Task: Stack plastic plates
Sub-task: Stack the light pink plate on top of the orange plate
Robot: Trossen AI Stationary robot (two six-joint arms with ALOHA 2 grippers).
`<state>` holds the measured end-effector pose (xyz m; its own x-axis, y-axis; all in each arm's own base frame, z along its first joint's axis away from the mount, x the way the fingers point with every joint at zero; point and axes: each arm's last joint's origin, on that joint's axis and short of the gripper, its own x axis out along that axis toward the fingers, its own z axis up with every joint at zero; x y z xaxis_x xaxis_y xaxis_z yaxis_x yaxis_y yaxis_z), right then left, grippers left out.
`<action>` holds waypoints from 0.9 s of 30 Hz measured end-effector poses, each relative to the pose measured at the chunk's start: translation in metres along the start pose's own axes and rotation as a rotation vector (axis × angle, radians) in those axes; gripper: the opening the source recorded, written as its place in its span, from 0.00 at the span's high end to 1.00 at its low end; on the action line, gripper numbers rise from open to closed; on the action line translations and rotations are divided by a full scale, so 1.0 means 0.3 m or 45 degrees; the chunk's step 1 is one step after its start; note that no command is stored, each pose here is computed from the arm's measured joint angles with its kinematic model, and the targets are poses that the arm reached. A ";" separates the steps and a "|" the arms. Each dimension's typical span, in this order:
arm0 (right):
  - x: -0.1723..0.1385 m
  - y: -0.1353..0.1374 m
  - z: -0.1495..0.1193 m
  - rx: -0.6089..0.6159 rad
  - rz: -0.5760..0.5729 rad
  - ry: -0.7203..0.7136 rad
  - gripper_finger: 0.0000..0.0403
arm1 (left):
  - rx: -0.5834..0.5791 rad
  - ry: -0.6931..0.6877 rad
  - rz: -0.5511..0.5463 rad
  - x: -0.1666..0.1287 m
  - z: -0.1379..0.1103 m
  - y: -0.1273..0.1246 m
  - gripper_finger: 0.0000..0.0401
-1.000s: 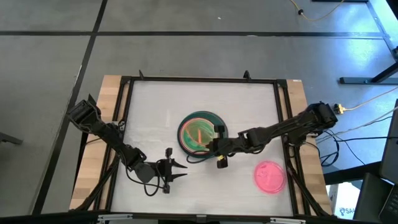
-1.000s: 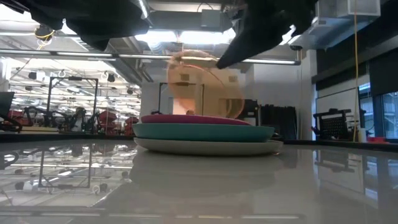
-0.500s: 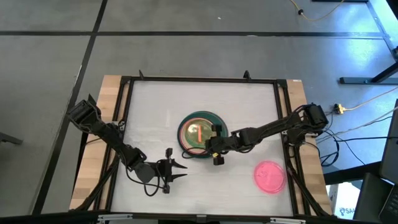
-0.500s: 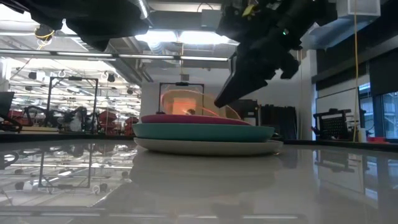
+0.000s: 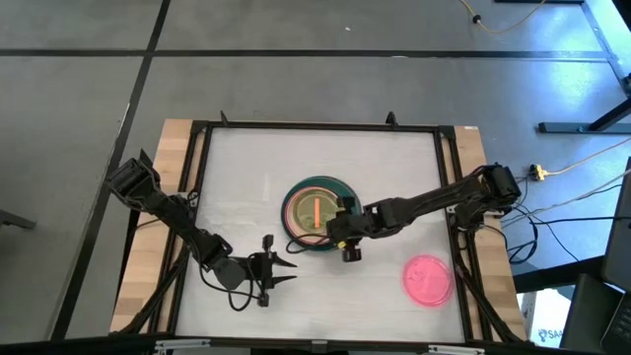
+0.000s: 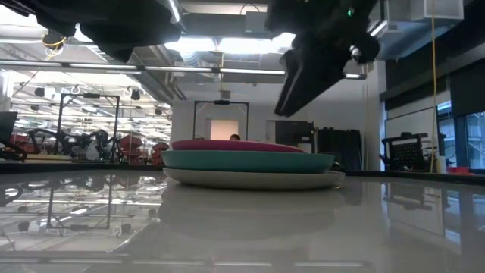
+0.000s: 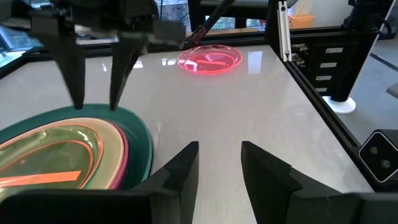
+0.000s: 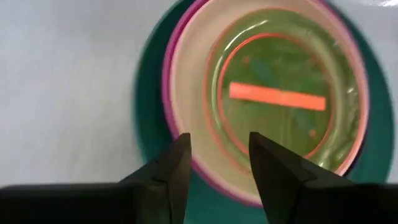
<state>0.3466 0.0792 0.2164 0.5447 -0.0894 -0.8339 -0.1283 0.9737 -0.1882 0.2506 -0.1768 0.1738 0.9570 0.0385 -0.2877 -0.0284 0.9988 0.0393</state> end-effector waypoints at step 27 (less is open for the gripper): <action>-0.254 0.053 -0.463 0.691 0.481 0.769 0.61 | -0.017 0.030 -0.088 0.029 0.005 0.031 0.72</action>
<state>0.1878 0.0724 0.2048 -0.0036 0.3114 -0.9503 0.2822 0.9120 0.2977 0.2591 -0.1673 0.1732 0.9497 -0.0297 -0.3117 0.0331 0.9994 0.0058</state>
